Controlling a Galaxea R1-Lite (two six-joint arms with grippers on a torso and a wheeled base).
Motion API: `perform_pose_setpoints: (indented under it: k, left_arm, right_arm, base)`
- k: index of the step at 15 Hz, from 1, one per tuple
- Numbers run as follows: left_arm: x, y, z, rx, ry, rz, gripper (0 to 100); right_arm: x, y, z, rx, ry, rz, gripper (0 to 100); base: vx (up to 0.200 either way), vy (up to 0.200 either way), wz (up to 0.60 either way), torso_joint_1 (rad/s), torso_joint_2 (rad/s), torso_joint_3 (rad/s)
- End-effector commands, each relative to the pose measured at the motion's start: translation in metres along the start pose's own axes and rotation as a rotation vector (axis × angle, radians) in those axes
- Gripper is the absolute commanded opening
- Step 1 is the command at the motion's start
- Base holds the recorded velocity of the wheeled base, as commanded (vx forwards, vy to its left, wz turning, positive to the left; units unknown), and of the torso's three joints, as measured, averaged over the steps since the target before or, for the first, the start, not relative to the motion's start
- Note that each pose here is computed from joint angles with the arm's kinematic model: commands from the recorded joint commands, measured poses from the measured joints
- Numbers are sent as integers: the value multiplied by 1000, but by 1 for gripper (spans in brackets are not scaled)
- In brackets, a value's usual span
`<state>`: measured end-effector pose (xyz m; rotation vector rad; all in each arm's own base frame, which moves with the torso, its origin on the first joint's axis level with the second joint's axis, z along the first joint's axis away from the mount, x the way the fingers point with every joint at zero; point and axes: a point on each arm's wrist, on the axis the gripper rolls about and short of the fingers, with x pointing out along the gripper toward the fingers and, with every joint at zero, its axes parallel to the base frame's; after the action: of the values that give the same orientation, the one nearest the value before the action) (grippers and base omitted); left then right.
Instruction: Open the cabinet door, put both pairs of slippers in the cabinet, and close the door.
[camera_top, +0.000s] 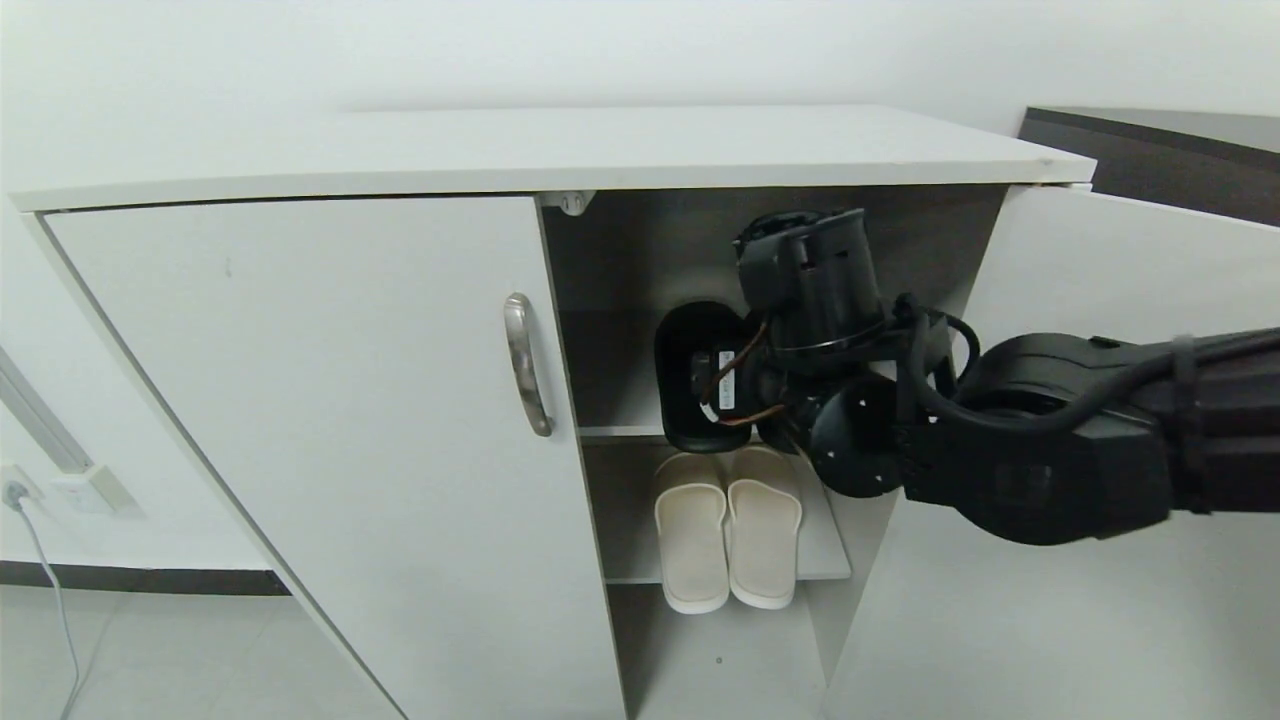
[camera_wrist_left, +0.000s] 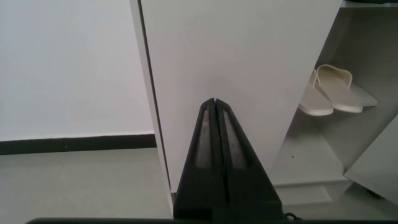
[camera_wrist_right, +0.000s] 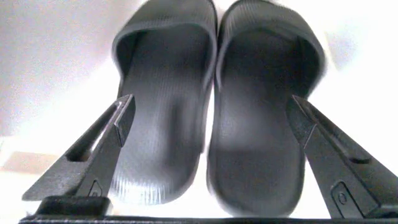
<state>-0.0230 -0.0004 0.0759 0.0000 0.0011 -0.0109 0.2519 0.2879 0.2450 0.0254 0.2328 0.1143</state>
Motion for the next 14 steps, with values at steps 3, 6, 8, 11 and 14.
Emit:
perform_pose_setpoints:
  k: [3, 6, 8, 11, 14]
  left_arm:
    - [0, 0, 0, 0, 0, 0, 0]
    - [0, 0, 0, 0, 0, 0, 0]
    - [0, 0, 0, 0, 0, 0, 0]
    - [0, 0, 0, 2, 0, -1, 0]
    - [0, 0, 0, 0, 0, 0, 0]
  right_arm:
    - [-52, -20, -9, 24, -38, 89, 100]
    - [-64, -26, -36, 7, -34, 173, 0]
    - [-69, -30, -49, -22, -42, 221, 0]
    - [-68, -30, -60, -24, -62, 270, 0]
    - [-67, -30, -61, -26, -57, 278, 0]
  base:
    - [0, 0, 0, 0, 0, 0]
    - [0, 0, 0, 0, 0, 0]
    - [0, 0, 0, 0, 0, 0]
    - [0, 0, 0, 0, 0, 0]
    - [0, 0, 0, 0, 0, 0]
